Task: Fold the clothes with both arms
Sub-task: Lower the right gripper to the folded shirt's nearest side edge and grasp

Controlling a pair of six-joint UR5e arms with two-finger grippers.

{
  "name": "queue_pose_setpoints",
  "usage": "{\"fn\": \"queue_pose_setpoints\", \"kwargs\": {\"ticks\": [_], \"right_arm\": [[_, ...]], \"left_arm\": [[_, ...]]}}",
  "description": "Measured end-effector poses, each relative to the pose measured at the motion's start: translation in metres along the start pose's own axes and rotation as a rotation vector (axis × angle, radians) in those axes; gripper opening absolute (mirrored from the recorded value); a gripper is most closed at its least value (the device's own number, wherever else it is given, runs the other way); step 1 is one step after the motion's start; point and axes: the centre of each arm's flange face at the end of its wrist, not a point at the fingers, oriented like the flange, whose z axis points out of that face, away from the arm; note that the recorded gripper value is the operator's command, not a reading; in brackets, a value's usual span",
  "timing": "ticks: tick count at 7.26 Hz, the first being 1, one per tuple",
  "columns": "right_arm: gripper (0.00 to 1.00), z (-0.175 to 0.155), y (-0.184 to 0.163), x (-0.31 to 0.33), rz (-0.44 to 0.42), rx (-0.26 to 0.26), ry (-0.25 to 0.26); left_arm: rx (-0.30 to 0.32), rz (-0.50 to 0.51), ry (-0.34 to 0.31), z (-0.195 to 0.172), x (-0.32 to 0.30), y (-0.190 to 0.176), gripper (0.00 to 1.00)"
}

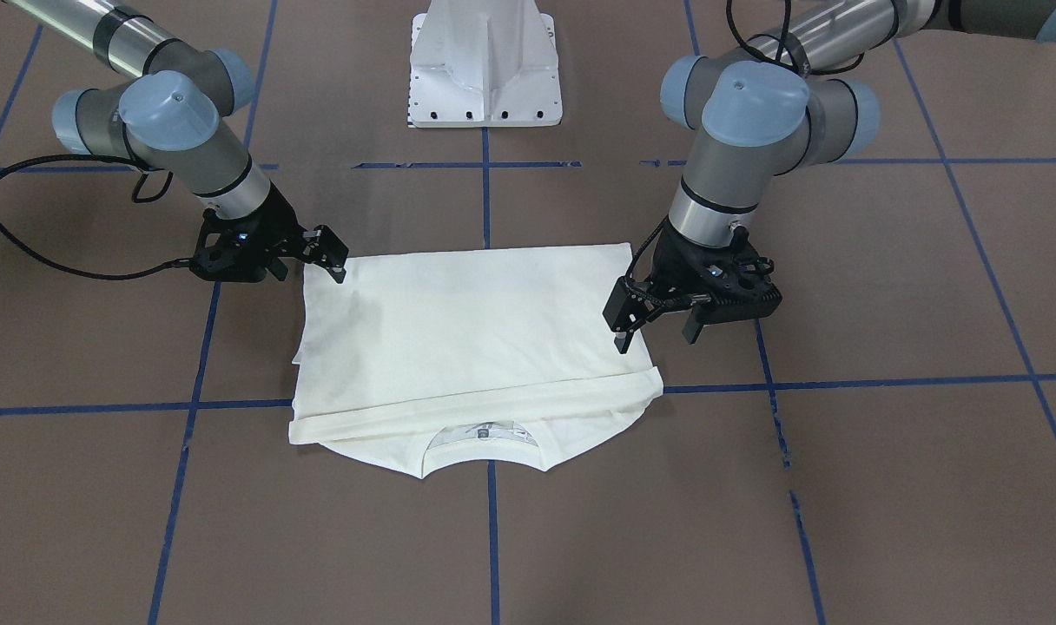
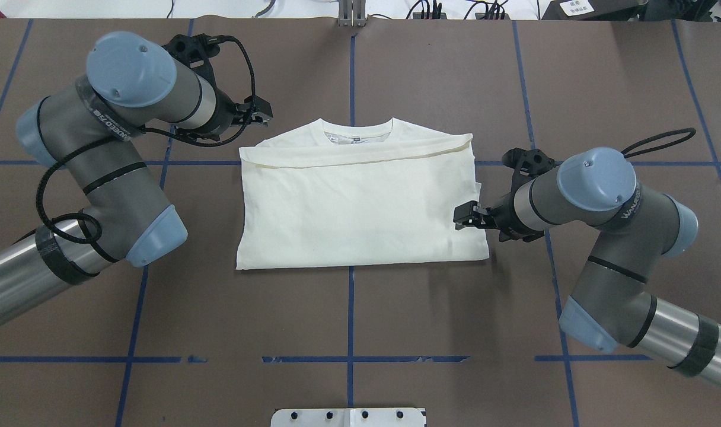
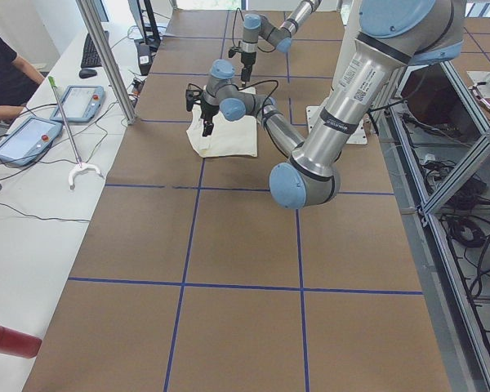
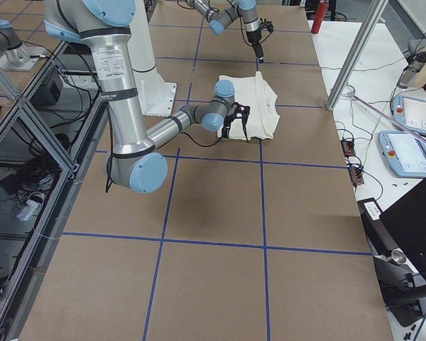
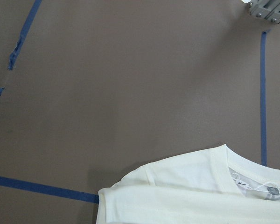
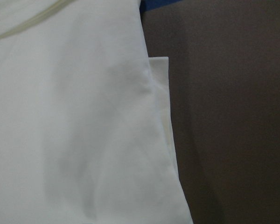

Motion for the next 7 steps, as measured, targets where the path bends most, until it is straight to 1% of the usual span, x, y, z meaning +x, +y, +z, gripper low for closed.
{"fn": "queue_pose_setpoints", "kwargs": {"ticks": [1, 2, 3, 4, 7], "right_arm": [[0.65, 0.0067, 0.0054, 0.0008, -0.005, -0.003, 0.010], [0.38, 0.0114, 0.0081, 0.0018, -0.007, -0.007, 0.017], [0.08, 0.0143, 0.0095, 0.0028, -0.007, -0.010, 0.022], [0.00, 0.0153, 0.0104, 0.0035, -0.008, -0.013, 0.024], [0.00, 0.0094, 0.0149, 0.0053, -0.013, -0.023, 0.016]], "left_arm": [[-0.001, 0.000, 0.000, 0.0001, -0.0001, 0.0008, 1.00], [-0.002, 0.001, -0.001, 0.0004, -0.0003, 0.0012, 1.00], [-0.003, 0.001, -0.001, 0.0007, -0.0002, 0.0018, 1.00], [-0.003, 0.001, -0.001, 0.0009, -0.0001, 0.0022, 1.00], [-0.003, 0.002, 0.001, -0.0002, 0.0006, 0.0027, 1.00]]}}
